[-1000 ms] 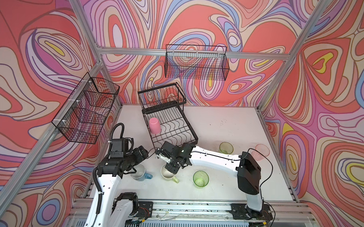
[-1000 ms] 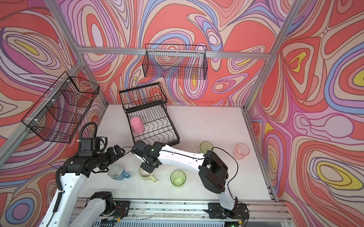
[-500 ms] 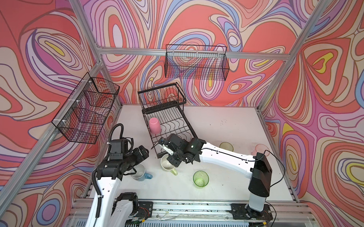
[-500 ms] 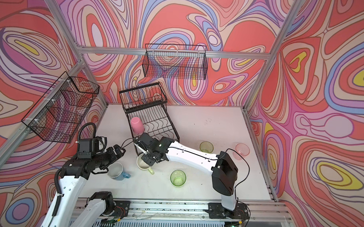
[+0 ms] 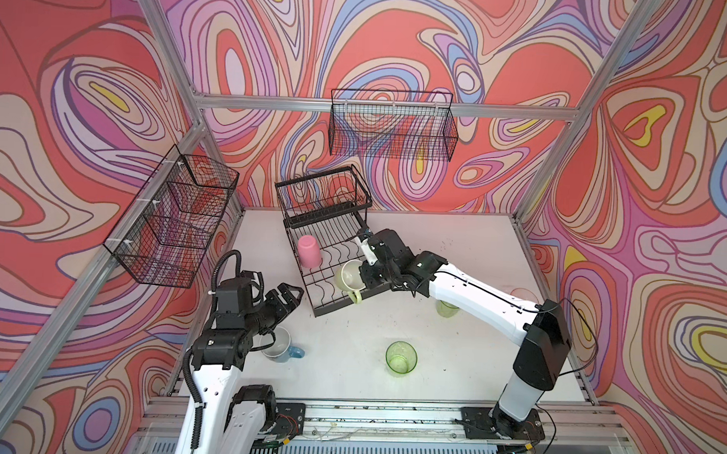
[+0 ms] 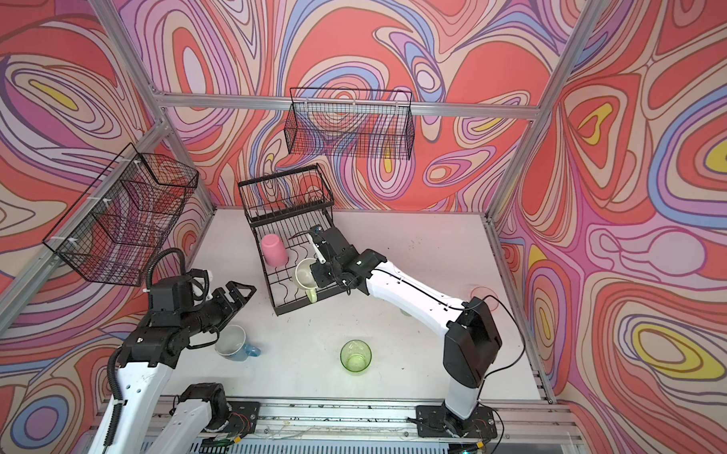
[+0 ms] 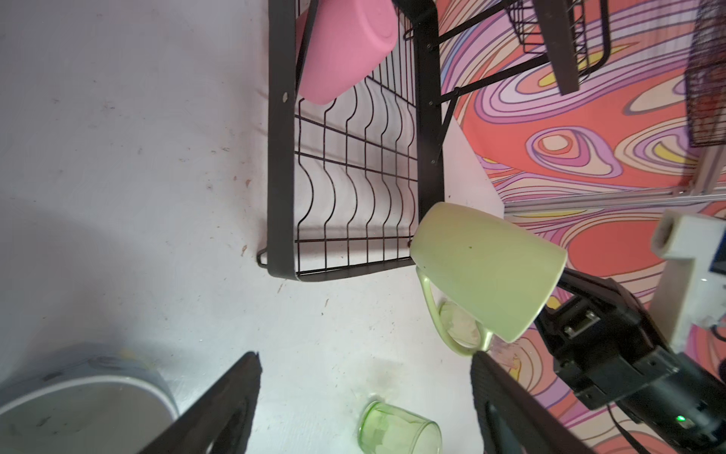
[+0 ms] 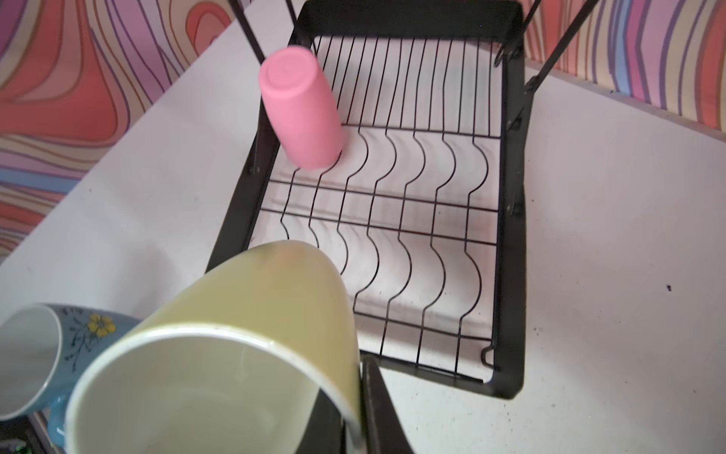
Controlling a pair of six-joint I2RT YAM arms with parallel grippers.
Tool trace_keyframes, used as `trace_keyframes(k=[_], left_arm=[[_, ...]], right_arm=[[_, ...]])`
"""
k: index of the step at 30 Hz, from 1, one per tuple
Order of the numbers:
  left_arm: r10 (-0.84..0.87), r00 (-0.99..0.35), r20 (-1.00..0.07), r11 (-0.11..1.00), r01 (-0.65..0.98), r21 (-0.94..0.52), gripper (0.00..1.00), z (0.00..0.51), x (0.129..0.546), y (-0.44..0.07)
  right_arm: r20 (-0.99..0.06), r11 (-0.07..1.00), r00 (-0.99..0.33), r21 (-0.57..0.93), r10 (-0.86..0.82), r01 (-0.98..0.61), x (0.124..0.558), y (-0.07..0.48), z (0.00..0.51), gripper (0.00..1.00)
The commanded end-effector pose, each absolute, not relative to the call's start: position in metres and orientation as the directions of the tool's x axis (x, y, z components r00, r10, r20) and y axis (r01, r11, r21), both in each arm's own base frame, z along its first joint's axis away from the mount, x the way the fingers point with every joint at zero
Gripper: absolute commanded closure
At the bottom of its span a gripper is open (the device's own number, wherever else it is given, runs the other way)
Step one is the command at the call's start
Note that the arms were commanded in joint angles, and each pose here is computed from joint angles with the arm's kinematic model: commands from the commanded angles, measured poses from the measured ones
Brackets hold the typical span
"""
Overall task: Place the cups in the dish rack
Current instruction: 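Lift the cream cup and carry it toward the dish rack with the right gripper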
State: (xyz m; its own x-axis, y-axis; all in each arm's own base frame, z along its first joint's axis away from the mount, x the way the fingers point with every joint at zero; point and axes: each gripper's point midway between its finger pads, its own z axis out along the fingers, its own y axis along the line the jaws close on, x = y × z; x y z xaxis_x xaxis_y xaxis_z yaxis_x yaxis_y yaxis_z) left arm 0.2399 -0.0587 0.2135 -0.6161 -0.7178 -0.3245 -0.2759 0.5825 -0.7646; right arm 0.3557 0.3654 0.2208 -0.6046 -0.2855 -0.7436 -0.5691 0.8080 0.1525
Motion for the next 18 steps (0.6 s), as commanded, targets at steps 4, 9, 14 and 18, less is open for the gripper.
trace_keyframes(k=[4,9,14,18], left_arm=[[-0.81,-0.553,-0.196,0.387,-0.253,-0.887,0.17,0.236,0.259,-0.067],[-0.867,-0.487,-0.104,0.251,-0.247,-0.936,0.19,0.246,0.272,-0.065],[-0.912,-0.41,-0.001,0.118,-0.26,-0.958,0.22,0.249,0.28,-0.059],[-0.931,-0.363,0.032,0.061,-0.242,-0.968,0.22,0.256,0.284,-0.057]], right_arm=[[-0.832,0.768,-0.555,0.343,-0.019,-0.541,0.372,0.374,0.279,1.0],[-0.792,0.752,-0.6,0.465,0.116,-0.468,0.39,0.354,0.284,1.0],[-0.777,0.719,-0.587,0.541,0.229,-0.436,0.39,0.344,0.295,1.0],[-0.75,0.703,-0.587,0.593,0.305,-0.393,0.397,0.338,0.295,1.0]])
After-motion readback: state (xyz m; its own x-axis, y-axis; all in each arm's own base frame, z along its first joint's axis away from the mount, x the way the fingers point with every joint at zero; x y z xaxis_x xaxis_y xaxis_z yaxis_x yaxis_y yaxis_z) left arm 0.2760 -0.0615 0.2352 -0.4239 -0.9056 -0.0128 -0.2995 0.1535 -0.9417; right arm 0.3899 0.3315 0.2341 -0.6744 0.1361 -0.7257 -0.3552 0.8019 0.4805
